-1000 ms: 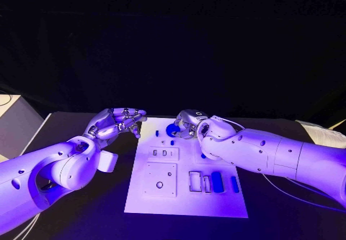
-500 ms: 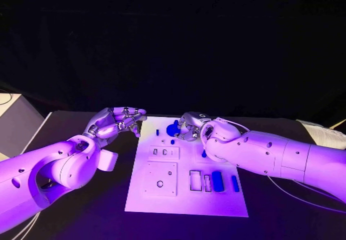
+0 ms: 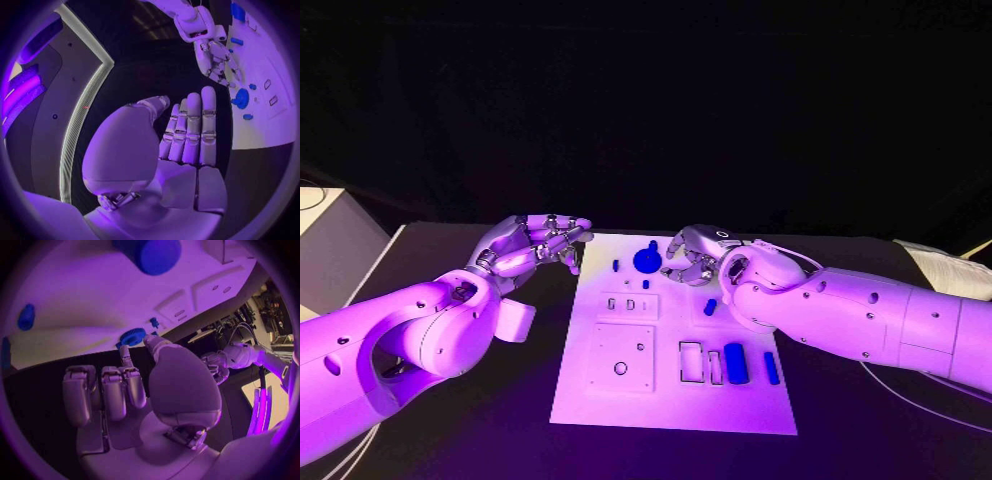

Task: Assemble the parts on the task board

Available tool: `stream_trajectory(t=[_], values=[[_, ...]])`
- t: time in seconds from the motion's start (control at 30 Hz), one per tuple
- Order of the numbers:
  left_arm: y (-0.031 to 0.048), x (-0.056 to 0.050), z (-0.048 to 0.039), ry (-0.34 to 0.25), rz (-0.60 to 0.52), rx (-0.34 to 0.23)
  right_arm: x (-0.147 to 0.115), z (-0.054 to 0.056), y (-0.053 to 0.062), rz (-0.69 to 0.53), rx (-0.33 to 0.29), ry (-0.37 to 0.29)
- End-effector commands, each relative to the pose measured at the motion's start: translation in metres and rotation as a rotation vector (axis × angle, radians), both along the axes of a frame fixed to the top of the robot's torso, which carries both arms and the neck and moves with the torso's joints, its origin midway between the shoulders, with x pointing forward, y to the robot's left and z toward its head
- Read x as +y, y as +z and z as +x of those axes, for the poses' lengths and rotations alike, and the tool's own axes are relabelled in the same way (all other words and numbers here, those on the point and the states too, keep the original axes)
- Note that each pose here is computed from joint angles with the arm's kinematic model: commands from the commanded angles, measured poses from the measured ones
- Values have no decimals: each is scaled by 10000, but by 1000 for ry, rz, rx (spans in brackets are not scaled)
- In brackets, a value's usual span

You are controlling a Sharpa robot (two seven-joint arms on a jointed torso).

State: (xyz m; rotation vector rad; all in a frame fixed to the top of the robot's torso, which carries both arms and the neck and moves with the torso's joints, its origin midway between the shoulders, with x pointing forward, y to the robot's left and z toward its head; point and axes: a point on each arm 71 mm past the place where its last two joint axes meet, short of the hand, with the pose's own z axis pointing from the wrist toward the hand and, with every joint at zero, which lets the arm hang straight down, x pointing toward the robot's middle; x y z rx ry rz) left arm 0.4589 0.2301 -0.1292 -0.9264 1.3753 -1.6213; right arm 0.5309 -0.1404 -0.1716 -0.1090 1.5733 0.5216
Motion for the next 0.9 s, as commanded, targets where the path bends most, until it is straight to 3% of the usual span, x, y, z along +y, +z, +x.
stream_trajectory(t=[0.03, 0.2, 0.37, 0.73, 0.9], values=[[11, -5, -1, -13, -3, -10, -86, -58, 146, 103, -93, 30], [5, 20, 13, -6, -2, -11, -409, -87, 338, 272, -103, 43], [-1, 25, 23, -5, -2, -11, -735, -94, 402, 335, -69, 41], [-17, 11, 45, -6, -1, -8, -1286, -39, 322, 259, -2, 32], [-21, 7, 49, -6, 0, -6, -1450, -5, 210, 217, 24, 6]])
